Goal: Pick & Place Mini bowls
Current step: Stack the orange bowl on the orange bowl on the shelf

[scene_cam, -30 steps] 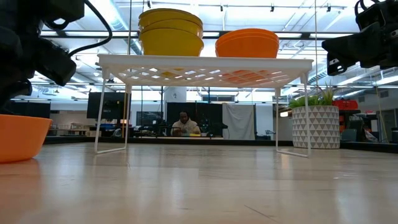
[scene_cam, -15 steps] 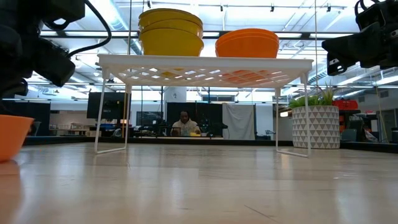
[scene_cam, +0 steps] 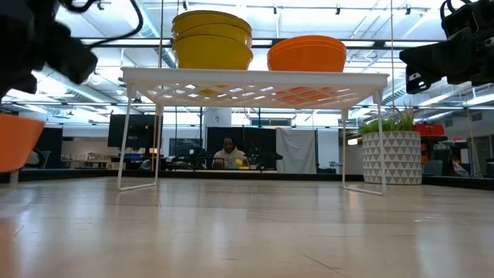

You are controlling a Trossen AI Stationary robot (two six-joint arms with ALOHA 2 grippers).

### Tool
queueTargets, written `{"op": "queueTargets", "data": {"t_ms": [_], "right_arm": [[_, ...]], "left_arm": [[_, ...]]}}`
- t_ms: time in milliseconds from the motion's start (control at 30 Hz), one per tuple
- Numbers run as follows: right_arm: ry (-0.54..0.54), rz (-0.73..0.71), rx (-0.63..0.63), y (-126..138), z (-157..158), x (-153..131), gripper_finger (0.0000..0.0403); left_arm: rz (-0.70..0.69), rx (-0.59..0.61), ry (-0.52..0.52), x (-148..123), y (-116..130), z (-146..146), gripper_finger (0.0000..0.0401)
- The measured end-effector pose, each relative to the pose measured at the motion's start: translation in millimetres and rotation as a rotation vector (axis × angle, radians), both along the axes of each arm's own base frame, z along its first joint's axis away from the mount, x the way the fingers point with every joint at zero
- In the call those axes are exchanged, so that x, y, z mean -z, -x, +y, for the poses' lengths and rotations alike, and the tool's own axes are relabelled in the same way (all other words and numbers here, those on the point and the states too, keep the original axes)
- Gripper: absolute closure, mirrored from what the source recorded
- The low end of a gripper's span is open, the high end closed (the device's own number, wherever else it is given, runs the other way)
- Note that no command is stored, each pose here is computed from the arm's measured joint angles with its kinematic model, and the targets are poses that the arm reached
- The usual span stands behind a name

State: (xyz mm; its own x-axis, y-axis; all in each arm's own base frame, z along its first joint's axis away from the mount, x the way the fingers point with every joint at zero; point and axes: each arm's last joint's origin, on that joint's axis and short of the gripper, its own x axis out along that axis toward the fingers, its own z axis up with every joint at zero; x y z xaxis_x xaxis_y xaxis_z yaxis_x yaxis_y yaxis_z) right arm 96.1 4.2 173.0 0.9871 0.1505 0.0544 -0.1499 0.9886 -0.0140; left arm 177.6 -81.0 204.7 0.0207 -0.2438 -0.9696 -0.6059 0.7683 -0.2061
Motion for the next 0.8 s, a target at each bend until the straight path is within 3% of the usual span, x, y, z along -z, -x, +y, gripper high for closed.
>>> {"op": "queueTargets", "data": {"t_ms": [567, 800], "right_arm": [[0.0, 0.0, 0.0, 0.0, 0.0, 0.0, 0.0376], [0.0, 0.0, 0.0, 0.0, 0.0, 0.0, 0.0376]], "left_arm": [[0.014, 0.006, -0.223, -114.3, 8.3, 10.2, 0.0401], [-0.12, -0.05, -0.28, -143.2, 3.4, 18.5, 0.0401]]}}
